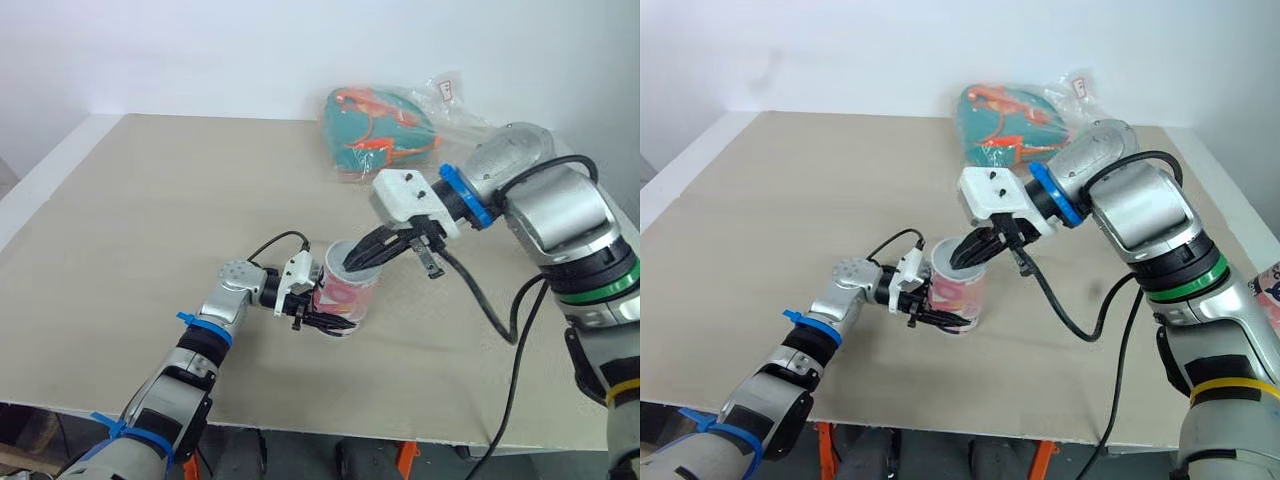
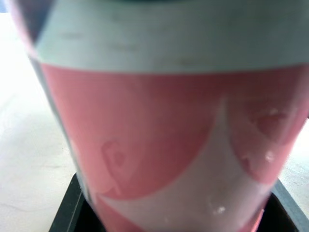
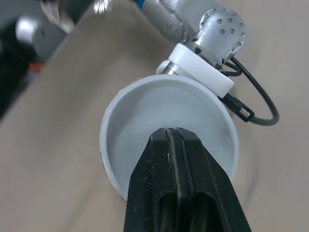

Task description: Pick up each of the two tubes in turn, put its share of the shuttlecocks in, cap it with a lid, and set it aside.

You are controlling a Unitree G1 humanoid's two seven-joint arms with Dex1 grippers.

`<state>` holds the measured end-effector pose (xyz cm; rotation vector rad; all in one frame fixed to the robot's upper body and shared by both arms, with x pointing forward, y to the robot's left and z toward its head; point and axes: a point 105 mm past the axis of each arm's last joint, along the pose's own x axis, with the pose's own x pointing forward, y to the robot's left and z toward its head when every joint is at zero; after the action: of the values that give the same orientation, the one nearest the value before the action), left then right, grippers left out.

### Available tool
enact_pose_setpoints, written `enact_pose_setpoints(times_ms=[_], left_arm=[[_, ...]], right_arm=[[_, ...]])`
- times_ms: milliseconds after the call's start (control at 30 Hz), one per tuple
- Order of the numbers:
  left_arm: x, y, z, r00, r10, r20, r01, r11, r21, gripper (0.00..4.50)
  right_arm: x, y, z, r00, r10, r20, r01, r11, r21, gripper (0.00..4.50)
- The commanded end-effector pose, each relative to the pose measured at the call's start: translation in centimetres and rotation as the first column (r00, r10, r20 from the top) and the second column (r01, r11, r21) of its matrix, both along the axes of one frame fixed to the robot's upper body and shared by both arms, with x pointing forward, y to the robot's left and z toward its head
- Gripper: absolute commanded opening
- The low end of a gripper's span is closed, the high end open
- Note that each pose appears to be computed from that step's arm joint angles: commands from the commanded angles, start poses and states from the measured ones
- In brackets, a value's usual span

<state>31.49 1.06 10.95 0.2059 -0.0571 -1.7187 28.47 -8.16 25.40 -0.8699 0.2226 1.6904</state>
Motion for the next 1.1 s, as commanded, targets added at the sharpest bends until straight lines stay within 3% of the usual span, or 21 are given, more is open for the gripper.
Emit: enact_pose_setpoints(times_ms=[33,100,133,200,367,567,867,1100], left_arm=[[0.3,0.2,0.4,0.999,0.032,-0.005,-0.032,0.999,-0.018,2.56],[0.2,0.2,0.2,1.000,0.027,-0.016,-0.027,1.000,-0.007,3.21],[0.1,0.2,0.1,0.999,0.024,-0.024,-0.024,1.000,-0.005,3.80],[-0.1,0.3,0.2,0.999,0.011,-0.047,-0.012,1.000,-0.019,4.46],[-0.5,0.7,0.1,0.999,-0.006,-0.040,0.006,1.000,-0.016,4.50],[-0.9,1.9,-0.3,0.998,-0.018,-0.065,0.019,1.000,0.016,4.50],[0.5,6.0,-0.8,0.994,0.100,-0.050,-0.094,0.991,0.100,4.50],[0.1,8.1,-0.4,0.991,0.116,-0.065,-0.108,0.987,0.116,4.50]], right_arm=[[-1.4,-2.2,2.7,0.999,-0.035,0.013,0.034,0.996,0.078,0.33],[-2.0,-3.0,2.9,0.997,-0.075,0.008,0.074,0.992,0.105,0.93],[-2.2,-3.2,3.0,0.996,-0.091,0.004,0.090,0.989,0.119,1.48],[-3.0,-3.8,3.1,0.991,-0.135,0.005,0.133,0.978,0.160,2.28],[-3.9,-4.6,3.3,0.970,-0.242,-0.015,0.237,0.935,0.265,4.48],[-4.7,-5.0,2.7,0.935,-0.347,-0.071,0.349,0.863,0.365,4.48],[-5.2,-5.2,-1.2,0.876,-0.456,-0.158,0.480,0.790,0.381,4.48],[-5.1,-5.2,-3.0,0.851,-0.492,-0.182,0.523,0.772,0.362,4.48]])
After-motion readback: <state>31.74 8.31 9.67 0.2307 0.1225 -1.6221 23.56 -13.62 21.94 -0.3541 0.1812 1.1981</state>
